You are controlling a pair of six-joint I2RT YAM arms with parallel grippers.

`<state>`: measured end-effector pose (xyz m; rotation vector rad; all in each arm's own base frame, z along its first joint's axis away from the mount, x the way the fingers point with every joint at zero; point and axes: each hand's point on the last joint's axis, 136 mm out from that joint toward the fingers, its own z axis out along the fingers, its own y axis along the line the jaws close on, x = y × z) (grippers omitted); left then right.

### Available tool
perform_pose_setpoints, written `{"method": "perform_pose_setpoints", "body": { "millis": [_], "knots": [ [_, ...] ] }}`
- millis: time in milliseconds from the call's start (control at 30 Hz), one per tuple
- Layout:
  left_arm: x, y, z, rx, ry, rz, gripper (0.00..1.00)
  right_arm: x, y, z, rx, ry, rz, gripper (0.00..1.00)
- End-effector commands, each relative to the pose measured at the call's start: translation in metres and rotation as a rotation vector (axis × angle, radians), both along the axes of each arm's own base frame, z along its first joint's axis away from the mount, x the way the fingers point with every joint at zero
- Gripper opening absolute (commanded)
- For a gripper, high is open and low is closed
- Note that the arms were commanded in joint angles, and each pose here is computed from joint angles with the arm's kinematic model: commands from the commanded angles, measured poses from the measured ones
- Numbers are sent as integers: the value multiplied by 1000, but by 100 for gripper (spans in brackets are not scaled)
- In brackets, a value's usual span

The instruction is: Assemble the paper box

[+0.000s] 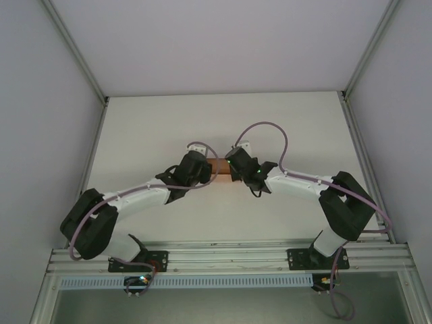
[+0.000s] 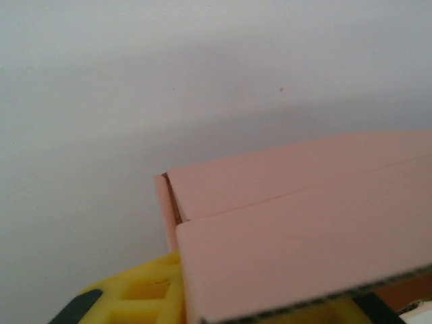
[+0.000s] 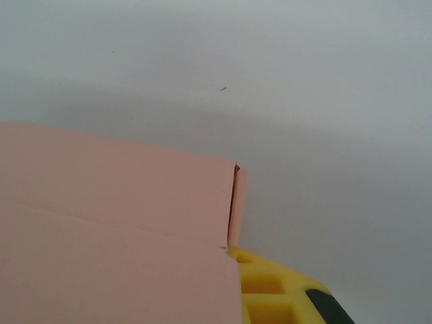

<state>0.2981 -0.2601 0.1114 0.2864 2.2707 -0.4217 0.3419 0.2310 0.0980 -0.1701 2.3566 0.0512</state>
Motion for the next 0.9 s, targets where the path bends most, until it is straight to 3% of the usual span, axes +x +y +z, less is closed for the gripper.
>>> {"method": "perform_pose_setpoints", "body": {
  "millis": [0,67,133,200,467,533,567,700,867],
  "knots": [
    [-18,-9,7,-4,15,-64,35,-21,-5,-26,-86,73,18,5],
    [-21,-6,9,8,20,-63,47,-25,-2,-29,-90,73,24,5],
    [-24,-1,14,10,22,-46,51,-28,-2,-33,-94,79,23,5],
    [-30,1,21,-1,28,-55,60,-31,-4,-37,-99,82,16,5],
    [-58,12,65,-90,5,-77,78,-44,-4,-50,-125,80,15,5],
    [-53,28,70,-89,0,4,87,-45,-3,-48,-132,66,24,7],
    [-49,37,71,-93,9,44,99,-46,-2,-47,-132,56,32,8],
    [-25,55,65,-195,112,147,100,-48,1,-45,-141,14,63,9],
    [0,44,57,-345,191,105,100,-48,8,-46,-139,-39,106,10]
  ]
}}
